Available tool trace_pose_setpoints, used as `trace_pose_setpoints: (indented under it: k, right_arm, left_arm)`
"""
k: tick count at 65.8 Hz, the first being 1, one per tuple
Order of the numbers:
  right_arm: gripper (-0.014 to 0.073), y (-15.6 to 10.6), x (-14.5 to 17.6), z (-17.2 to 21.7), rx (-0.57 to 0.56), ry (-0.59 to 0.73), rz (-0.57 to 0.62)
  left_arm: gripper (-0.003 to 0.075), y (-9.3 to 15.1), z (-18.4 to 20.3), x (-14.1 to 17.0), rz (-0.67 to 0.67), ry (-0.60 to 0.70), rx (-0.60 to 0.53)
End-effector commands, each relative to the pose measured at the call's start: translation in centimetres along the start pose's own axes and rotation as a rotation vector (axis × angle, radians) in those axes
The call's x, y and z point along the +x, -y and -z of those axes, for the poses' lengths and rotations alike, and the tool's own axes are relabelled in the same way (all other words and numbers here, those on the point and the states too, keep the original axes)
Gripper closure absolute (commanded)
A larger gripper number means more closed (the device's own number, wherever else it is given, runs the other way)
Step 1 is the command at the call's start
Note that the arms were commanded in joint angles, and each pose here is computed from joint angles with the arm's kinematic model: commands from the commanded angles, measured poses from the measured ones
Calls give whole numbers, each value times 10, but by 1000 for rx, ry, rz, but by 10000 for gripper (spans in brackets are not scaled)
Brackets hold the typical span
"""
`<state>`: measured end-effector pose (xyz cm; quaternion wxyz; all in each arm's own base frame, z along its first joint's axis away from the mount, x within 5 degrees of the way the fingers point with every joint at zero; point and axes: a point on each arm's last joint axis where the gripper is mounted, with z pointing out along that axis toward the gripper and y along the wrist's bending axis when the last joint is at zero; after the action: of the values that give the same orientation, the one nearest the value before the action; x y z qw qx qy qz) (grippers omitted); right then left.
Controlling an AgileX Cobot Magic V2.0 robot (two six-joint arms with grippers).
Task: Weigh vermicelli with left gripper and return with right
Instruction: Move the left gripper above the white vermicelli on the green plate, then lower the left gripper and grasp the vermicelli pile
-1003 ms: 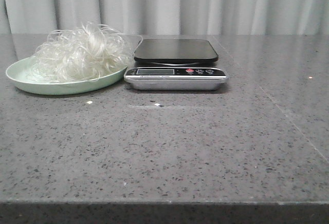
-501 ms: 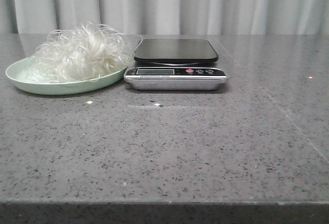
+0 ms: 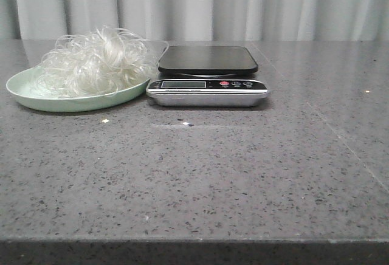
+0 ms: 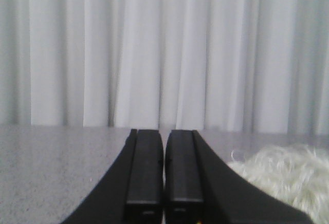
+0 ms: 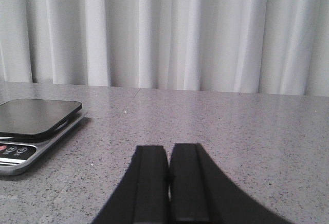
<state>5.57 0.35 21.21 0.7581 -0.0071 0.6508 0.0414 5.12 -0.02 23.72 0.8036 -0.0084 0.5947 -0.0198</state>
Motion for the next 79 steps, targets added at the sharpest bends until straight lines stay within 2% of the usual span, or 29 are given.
trace_pose_setpoints:
  k: [1, 2, 7, 16, 24, 42, 48, 59, 64, 67, 79]
  right_arm:
    - [428, 0, -11, 2, 4, 108, 8]
    - [428, 0, -11, 2, 4, 108, 8]
    - [428, 0, -11, 2, 4, 108, 8]
    - [428, 0, -11, 2, 4, 108, 8]
    - [428, 0, -11, 2, 4, 108, 8]
    - [428, 0, -11, 2, 4, 108, 8]
    - [428, 0, -11, 2, 4, 108, 8]
    - [428, 0, -11, 2, 4, 108, 8]
    - [428, 0, -11, 2, 4, 108, 8]
    - [428, 0, -11, 2, 4, 108, 8]
    - [428, 0, -11, 2, 4, 108, 8]
  left_arm:
    - [594, 1, 0, -46, 29, 176, 3]
    - [594, 2, -2, -58, 9, 159, 7]
    - [594, 3, -6, -76, -14, 120, 11]
    - [594, 6, -32, -116, -14, -45, 11]
    - [594, 6, -56, -121, -15, -188, 9]
    - [583, 8, -83, -106, 75, -296, 15]
    - [519, 12, -91, -110, 77, -323, 52]
    - [248, 30, -113, -116, 60, -432, 178]
    - [171, 38, -127, -116, 60, -476, 222]
    - [148, 45, -139, -115, 57, -514, 248]
    - [153, 75, -185, -101, 98, -699, 328]
